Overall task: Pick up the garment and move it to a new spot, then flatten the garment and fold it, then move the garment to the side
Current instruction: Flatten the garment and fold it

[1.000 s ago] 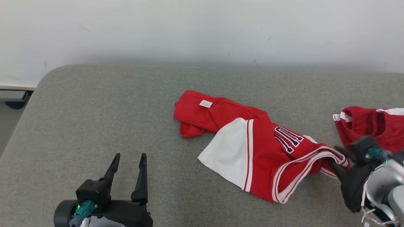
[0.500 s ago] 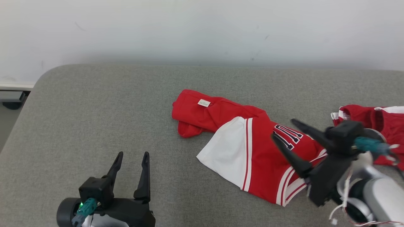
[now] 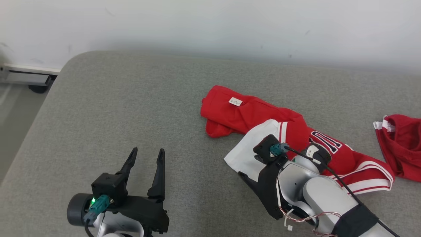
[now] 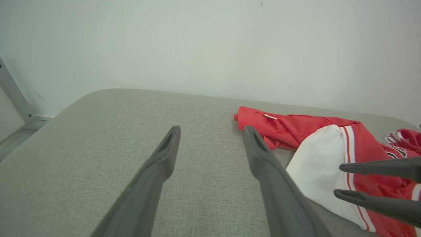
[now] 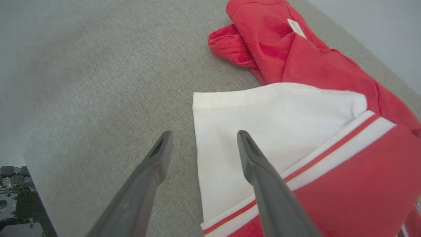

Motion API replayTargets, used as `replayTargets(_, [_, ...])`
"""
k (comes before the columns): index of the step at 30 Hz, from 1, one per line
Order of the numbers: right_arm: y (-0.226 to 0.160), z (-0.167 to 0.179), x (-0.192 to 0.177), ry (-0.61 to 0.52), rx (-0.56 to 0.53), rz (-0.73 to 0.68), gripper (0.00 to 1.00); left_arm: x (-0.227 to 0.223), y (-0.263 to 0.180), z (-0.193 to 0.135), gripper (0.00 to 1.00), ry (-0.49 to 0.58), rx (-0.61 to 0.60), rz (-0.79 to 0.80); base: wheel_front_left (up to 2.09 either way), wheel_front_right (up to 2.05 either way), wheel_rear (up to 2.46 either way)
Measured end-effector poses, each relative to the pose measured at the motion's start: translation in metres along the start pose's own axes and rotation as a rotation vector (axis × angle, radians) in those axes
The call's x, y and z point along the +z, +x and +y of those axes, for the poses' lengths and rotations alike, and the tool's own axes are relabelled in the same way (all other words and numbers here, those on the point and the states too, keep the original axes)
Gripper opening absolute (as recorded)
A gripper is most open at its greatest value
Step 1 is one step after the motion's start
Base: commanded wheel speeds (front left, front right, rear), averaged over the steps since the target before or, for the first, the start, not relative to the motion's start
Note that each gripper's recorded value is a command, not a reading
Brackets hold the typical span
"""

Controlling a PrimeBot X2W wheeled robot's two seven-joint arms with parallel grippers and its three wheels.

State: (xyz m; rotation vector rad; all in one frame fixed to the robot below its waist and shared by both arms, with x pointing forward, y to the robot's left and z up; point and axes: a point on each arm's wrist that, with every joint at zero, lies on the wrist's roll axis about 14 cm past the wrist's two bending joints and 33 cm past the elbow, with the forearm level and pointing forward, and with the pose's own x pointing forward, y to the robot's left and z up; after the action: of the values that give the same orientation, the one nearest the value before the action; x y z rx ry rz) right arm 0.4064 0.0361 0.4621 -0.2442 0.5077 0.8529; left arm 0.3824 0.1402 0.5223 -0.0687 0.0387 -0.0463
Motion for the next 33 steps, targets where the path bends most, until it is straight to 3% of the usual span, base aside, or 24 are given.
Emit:
replayTargets(11, [0.016,0.003,-0.070,-0.018,0.003,0.250,1.00,-0.003,-0.002,0.010,1.00,-0.003,0.031,0.005,0.00,0.00,0.00])
replayTargets(12, [0.017,0.002,-0.072,-0.025,0.001,0.259,0.18,-0.003,-0.002,0.010,1.00,-0.003,0.030,0.006,0.00,0.00,0.00])
replayTargets(13, [0.019,0.002,-0.071,-0.045,-0.001,0.266,0.00,-0.003,-0.002,0.009,1.00,-0.004,0.030,0.003,0.00,0.00,0.00])
replayTargets(19, [0.023,-0.004,-0.058,-0.045,-0.014,0.200,0.00,-0.004,-0.001,0.009,1.00,-0.005,0.030,0.003,0.00,0.00,0.00])
replayTargets(27, [0.007,0.006,-0.001,-0.043,0.035,-0.105,0.00,-0.004,0.002,0.007,1.00,-0.009,0.024,0.000,0.00,0.00,0.00])
replayTargets(33, [-0.034,-0.002,-0.034,-0.090,0.040,-0.130,0.00,-0.002,0.004,-0.003,1.00,-0.009,-0.011,-0.011,0.00,0.00,0.00])
